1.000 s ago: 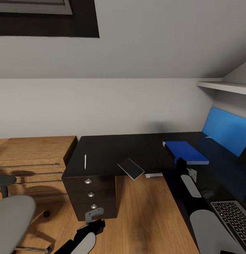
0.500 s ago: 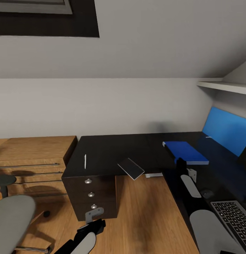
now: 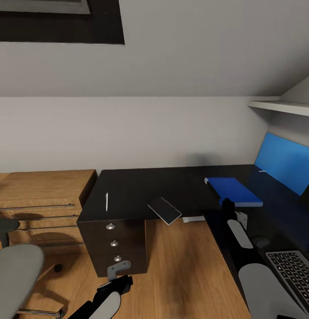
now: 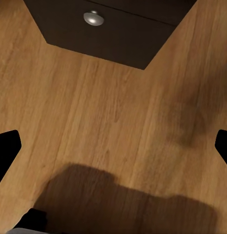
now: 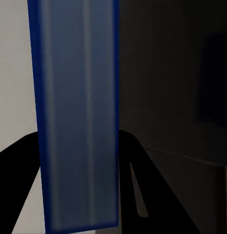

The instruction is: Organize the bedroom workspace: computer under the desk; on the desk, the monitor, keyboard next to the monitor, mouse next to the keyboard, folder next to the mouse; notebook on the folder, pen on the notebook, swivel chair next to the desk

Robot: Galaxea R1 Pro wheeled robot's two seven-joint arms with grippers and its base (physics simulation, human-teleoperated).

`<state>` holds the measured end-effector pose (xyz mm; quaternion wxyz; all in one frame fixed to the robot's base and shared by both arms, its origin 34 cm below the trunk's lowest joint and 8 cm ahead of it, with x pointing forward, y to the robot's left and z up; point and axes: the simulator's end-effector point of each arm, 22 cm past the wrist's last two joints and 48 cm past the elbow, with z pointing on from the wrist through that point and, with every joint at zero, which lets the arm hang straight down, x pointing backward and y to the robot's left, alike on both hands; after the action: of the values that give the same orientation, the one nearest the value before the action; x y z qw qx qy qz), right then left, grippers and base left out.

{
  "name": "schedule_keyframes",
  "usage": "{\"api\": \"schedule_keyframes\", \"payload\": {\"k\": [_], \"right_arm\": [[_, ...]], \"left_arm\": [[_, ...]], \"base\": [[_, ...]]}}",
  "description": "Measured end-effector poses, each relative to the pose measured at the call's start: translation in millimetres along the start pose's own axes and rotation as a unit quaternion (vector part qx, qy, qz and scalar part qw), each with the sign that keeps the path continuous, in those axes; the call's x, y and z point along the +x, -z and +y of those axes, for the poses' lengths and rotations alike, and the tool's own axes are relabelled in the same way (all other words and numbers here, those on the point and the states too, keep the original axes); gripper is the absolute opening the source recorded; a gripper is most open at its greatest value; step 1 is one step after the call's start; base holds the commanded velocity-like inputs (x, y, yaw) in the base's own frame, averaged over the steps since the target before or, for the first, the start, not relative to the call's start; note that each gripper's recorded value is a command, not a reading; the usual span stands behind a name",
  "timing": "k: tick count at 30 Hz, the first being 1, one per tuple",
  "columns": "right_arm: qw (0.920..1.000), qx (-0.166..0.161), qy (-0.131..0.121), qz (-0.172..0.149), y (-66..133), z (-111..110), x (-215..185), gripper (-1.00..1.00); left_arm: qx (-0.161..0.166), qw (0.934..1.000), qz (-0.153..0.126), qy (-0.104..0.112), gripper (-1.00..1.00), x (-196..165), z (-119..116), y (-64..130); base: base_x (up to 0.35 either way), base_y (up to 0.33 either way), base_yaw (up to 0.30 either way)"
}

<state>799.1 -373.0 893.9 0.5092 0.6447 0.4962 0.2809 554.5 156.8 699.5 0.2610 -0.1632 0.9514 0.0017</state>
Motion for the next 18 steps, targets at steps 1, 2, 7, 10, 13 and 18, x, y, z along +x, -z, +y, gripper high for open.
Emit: {"api": "schedule_keyframes", "payload": {"k": [1,2,7,10,13,18], "right_arm": [[1.0,0.0,0.0,0.0,-0.6,-1.5,0.0,-1.0],[1.0,0.0,0.0,0.0,-1.1,-2.9,0.1,-1.0],[1.0,-0.001,0.001,0.0,-3.7,-9.8,1.0,-1.0],[1.0,-0.001,0.002,0.0,-5.2,-14.0,1.8,-1.0],[1.0,0.0,0.003,0.0,-6.7,-18.7,2.7,-1.0],[1.0,0.0,0.003,0.0,-7.7,-22.0,2.7,-1.0]], "left_arm": [[0.0,1.0,0.0,0.0,1.0,0.8,-0.1,-1.3],[0.0,1.0,0.0,0.0,1.0,1.5,-0.1,-2.5],[0.001,1.0,0.001,0.0,1.0,5.5,0.0,-9.1],[0.001,1.0,0.001,0.0,1.0,7.8,0.1,-13.1],[0.001,1.0,0.0,0.0,1.0,10.0,0.4,-17.1],[0.001,1.0,0.0,0.0,1.0,11.6,0.6,-19.8]], "base": [[0.0,0.0,0.0],[0.0,0.0,0.0],[0.0,0.0,0.0],[0.0,0.0,0.0],[0.0,0.0,0.0],[0.0,0.0,0.0]]}}
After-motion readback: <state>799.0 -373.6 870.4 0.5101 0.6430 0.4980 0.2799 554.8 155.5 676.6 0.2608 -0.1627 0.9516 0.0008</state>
